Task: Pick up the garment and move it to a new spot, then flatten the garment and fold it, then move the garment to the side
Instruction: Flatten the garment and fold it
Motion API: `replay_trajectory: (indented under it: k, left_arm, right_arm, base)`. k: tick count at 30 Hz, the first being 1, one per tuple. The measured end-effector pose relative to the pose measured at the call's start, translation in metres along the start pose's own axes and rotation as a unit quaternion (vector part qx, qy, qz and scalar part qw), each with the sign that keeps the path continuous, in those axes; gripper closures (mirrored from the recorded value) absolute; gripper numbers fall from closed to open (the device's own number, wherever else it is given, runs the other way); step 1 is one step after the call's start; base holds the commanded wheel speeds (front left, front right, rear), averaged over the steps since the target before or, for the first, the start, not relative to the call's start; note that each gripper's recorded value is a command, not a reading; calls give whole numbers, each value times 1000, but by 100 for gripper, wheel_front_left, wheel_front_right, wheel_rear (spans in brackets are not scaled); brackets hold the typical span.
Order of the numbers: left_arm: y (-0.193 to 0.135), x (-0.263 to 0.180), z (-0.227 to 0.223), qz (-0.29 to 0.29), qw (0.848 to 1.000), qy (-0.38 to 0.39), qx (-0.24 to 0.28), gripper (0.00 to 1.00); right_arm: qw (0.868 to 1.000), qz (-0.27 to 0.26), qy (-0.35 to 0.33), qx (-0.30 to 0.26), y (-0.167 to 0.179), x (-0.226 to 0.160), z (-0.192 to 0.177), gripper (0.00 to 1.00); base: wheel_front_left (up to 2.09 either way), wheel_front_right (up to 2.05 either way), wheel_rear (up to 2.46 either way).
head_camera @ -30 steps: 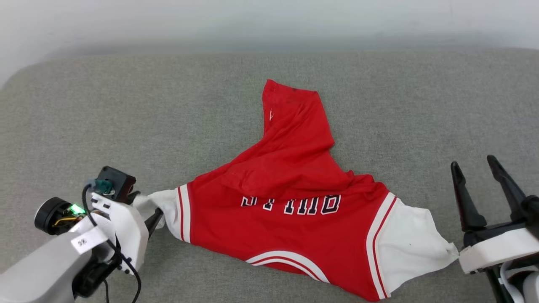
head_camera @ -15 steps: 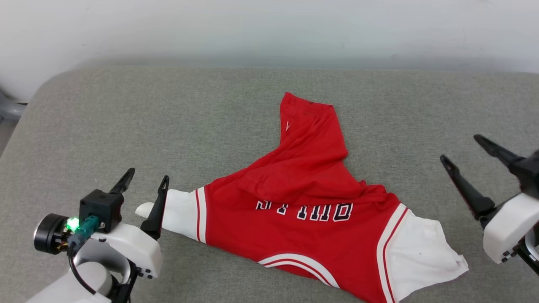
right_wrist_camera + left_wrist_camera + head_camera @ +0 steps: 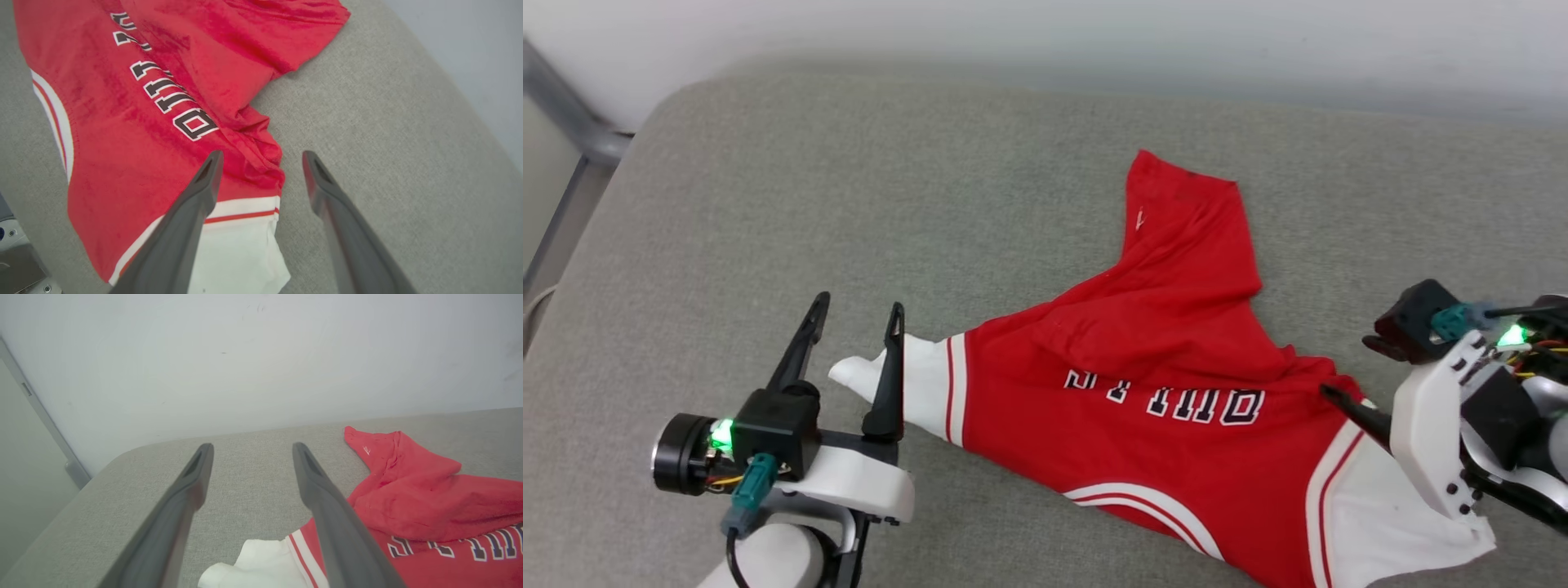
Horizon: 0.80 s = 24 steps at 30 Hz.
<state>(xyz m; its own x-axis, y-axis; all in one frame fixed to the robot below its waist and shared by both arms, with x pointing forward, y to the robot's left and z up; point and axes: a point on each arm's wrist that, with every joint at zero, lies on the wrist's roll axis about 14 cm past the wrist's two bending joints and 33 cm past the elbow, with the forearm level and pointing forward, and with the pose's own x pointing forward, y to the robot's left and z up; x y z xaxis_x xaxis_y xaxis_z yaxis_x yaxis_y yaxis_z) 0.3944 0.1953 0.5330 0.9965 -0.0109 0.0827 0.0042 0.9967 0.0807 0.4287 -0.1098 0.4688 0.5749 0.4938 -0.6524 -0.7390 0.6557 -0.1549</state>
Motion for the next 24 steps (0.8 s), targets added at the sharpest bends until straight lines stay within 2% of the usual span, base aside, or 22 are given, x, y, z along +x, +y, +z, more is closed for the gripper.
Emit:
replay_trajectory:
  k: [8,16,17,18,21,24]
  left_arm:
    - [9,-3,-10,41,999,-2,-6,0]
    - [21,-8,-24,71,997,11,-10,0]
    - [22,-8,-26,73,997,13,-11,0]
    - [21,-8,-27,71,997,13,-12,0]
    - [19,-8,-29,69,997,13,-13,0]
    - [17,-6,-26,65,998,6,-15,0]
  right_arm:
    - [997,47,64,-11,9,59,-25,0]
    - [994,72,77,1,16,93,-46,0]
    - [995,73,69,6,16,94,-44,54]
    - [995,72,62,11,16,93,-44,100]
    - [997,69,24,20,14,90,-32,100]
    - [998,47,-26,33,-3,80,-12,100]
  base:
    - [0,0,0]
    - [0,0,0]
    - [0,0,0]
    - [0,0,0]
    - [0,0,0]
    - [0,0,0]
